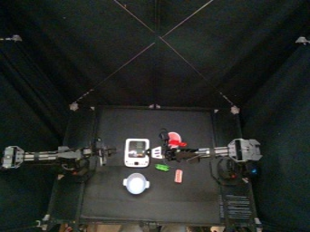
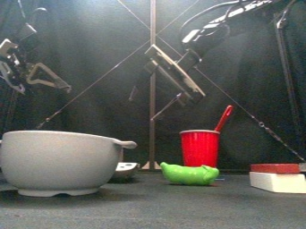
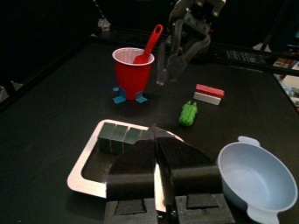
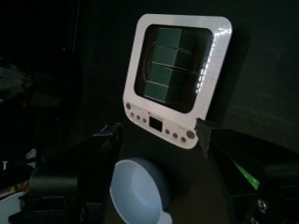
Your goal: Grab knife
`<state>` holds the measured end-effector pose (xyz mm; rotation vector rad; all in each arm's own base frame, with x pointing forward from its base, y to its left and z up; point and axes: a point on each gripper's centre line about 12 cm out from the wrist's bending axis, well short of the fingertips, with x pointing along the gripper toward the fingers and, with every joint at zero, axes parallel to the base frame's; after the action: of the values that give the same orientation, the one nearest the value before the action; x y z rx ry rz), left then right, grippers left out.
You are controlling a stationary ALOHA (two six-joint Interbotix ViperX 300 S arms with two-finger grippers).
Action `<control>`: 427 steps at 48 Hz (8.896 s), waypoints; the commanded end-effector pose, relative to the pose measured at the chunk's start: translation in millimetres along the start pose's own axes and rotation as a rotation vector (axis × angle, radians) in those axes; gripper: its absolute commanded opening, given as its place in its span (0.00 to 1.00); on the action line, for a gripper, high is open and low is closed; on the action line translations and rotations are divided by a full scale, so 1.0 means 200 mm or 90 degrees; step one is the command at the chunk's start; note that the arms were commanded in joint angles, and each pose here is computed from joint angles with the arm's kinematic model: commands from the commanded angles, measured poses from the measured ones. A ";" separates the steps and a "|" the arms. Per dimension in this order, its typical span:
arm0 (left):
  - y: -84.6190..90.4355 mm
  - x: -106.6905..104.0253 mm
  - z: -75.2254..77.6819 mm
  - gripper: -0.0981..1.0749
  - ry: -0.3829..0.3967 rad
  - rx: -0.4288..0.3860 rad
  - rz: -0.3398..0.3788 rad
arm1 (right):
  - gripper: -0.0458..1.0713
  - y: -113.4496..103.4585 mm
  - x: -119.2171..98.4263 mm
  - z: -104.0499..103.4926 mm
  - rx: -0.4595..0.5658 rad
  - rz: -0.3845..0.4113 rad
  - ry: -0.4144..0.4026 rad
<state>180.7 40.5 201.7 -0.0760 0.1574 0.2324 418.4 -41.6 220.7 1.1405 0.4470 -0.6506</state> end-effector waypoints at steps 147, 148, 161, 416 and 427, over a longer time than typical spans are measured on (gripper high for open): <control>0.04 0.00 0.01 0.36 -0.006 -0.009 0.029 | 0.83 -0.42 -0.58 0.08 -0.683 -0.332 0.010; 0.04 0.00 0.01 0.36 -0.006 -0.009 0.029 | 0.83 -0.42 -0.58 0.09 -0.685 -0.334 0.007; 0.04 0.00 0.01 0.36 -0.006 -0.008 0.030 | 0.83 -0.45 -0.53 0.19 -0.670 -0.354 -0.016; 0.06 0.00 0.00 0.36 -0.004 -0.008 0.043 | 0.75 -0.48 -0.79 0.58 -0.307 -0.215 0.042; 0.07 0.00 0.00 0.36 -0.004 -0.008 0.046 | 0.75 -0.62 -0.81 0.70 -0.208 -0.156 0.075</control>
<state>175.5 51.9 196.4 -0.0887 0.1680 0.3005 221.2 -158.2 284.3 0.7438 0.8243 -0.7220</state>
